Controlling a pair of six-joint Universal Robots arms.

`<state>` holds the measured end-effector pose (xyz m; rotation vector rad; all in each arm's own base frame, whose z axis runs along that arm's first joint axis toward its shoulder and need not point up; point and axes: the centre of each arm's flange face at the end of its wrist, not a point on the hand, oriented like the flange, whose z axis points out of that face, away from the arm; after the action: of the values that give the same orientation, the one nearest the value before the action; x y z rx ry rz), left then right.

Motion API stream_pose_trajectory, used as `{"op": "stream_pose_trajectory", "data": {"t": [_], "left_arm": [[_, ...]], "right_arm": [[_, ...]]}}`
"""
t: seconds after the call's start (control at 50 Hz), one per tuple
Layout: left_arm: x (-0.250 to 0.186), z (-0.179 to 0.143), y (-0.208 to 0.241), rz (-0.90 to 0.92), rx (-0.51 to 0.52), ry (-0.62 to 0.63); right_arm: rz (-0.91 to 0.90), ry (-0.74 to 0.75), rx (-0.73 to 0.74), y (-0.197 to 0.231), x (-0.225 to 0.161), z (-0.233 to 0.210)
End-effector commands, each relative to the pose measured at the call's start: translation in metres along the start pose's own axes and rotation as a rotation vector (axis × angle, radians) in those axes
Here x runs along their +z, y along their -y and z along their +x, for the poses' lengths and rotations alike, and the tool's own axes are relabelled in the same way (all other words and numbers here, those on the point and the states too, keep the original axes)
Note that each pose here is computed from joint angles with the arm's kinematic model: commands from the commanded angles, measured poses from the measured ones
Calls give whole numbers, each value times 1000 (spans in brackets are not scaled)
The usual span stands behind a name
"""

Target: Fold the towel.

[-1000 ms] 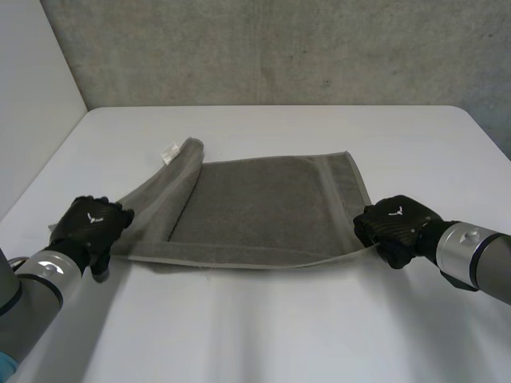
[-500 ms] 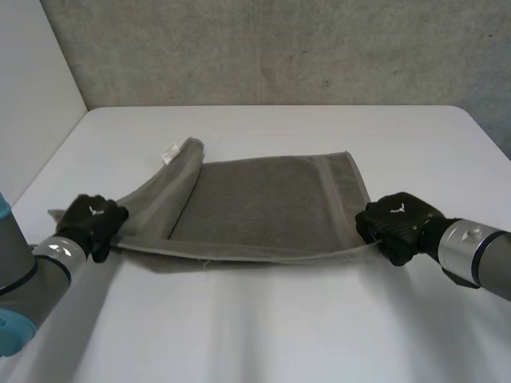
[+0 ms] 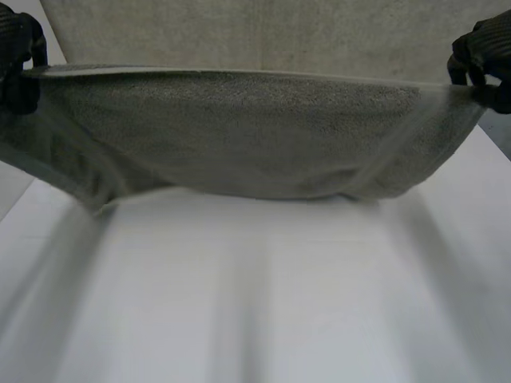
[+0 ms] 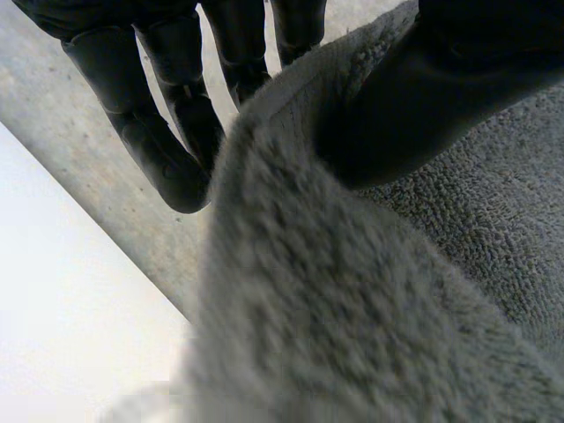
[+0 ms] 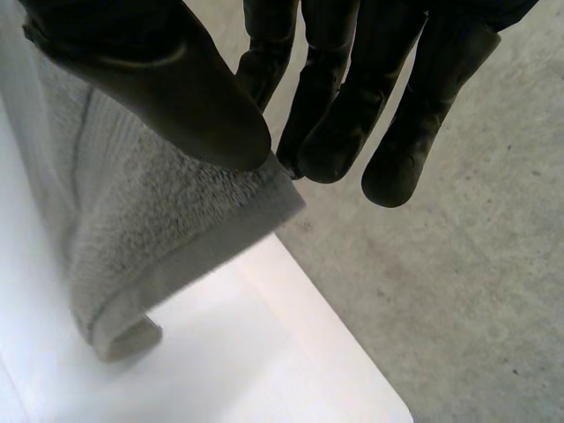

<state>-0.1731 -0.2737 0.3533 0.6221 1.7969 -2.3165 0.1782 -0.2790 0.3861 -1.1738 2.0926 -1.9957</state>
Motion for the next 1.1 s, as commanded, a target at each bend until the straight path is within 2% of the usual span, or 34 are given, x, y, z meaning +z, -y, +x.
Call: {"op": "stream_pose_trajectory", "data": {"t": [0.02, 0.06, 0.12, 0.16, 0.28, 0.34, 0.38, 0.4, 0.42, 0.44, 0.46, 0.48, 0.5, 0.52, 0.54, 0.56, 0.58, 0.6, 0.62, 0.66, 0.74, 0.82, 0.84, 0.86, 0.88, 0.9, 0.92, 0.94, 0.98, 1.04, 1.08, 1.1], "left_arm": [[30, 28, -27, -239, -22, -151], [37, 39, -35, -284, -25, -188], [51, 58, -53, -373, -11, -247], [58, 64, -61, -409, 4, -267], [91, 81, -80, -430, 99, -284], [109, 85, -65, -346, 107, -232], [118, 83, -49, -276, 99, -196], [127, 77, -28, -180, 73, -141], [127, 77, -28, -179, 73, -141], [135, 71, -5, -66, 18, -85], [141, 63, 19, 49, -69, -31], [141, 63, 19, 50, -69, -31], [146, 51, 31, 129, -172, 16], [146, 38, 48, 208, -285, 53], [146, 37, 49, 209, -286, 53], [144, 22, 67, 288, -386, 78], [143, 22, 67, 289, -387, 78], [144, 7, 74, 333, -458, 97], [145, -5, 73, 345, -512, 107], [147, -6, 66, 327, -533, 103], [147, 1, 47, 248, -498, 93], [145, 29, 4, 96, -354, -4], [141, 39, -16, 36, -297, -45], [141, 39, -16, 36, -296, -45], [137, 48, -36, -19, -239, -84], [131, 56, -54, -65, -191, -114], [131, 56, -54, -65, -191, -115], [125, 64, -71, -101, -155, -136], [119, 71, -88, -134, -123, -152], [100, 85, -118, -194, -64, -188], [90, 91, -130, -214, -31, -204], [79, 97, -140, -227, 7, -222]], "right_arm": [[-132, 98, -66, -19, 33, -13], [-218, 145, -96, -37, 54, -33], [-262, 158, -125, -48, 64, -39], [-329, 172, -201, -70, 82, -48], [-345, 151, -287, -80, 108, -55], [-277, 78, -321, -70, 125, -51], [-102, -80, -359, -42, 143, -35], [-101, -81, -360, -42, 143, -35], [11, -183, -360, -22, 149, -24], [120, -280, -334, -6, 155, -14], [121, -281, -334, -6, 155, -14], [221, -359, -287, 10, 155, -6], [222, -359, -287, 10, 155, -6], [329, -425, -238, 32, 145, 4], [419, -471, -192, 51, 129, 17], [420, -472, -192, 51, 129, 17], [503, -488, -154, 69, 112, 19], [584, -499, -135, 84, 94, 24], [584, -499, -135, 84, 93, 24], [648, -499, -129, 94, 82, 26], [586, -419, -133, 76, 85, 23], [460, -321, -111, 52, 92, 14], [394, -262, -105, 38, 98, 7], [329, -195, -111, 23, 104, -3], [329, -194, -111, 23, 104, -3], [267, -129, -125, 9, 108, -13], [195, -63, -140, -8, 111, -26], [194, -62, -140, -8, 111, -26], [37, 73, -186, -49, 114, -55], [-40, 128, -220, -69, 113, -67], [-144, 213, -266, -101, 107, -83], [-144, 214, -266, -102, 107, -83]]}}
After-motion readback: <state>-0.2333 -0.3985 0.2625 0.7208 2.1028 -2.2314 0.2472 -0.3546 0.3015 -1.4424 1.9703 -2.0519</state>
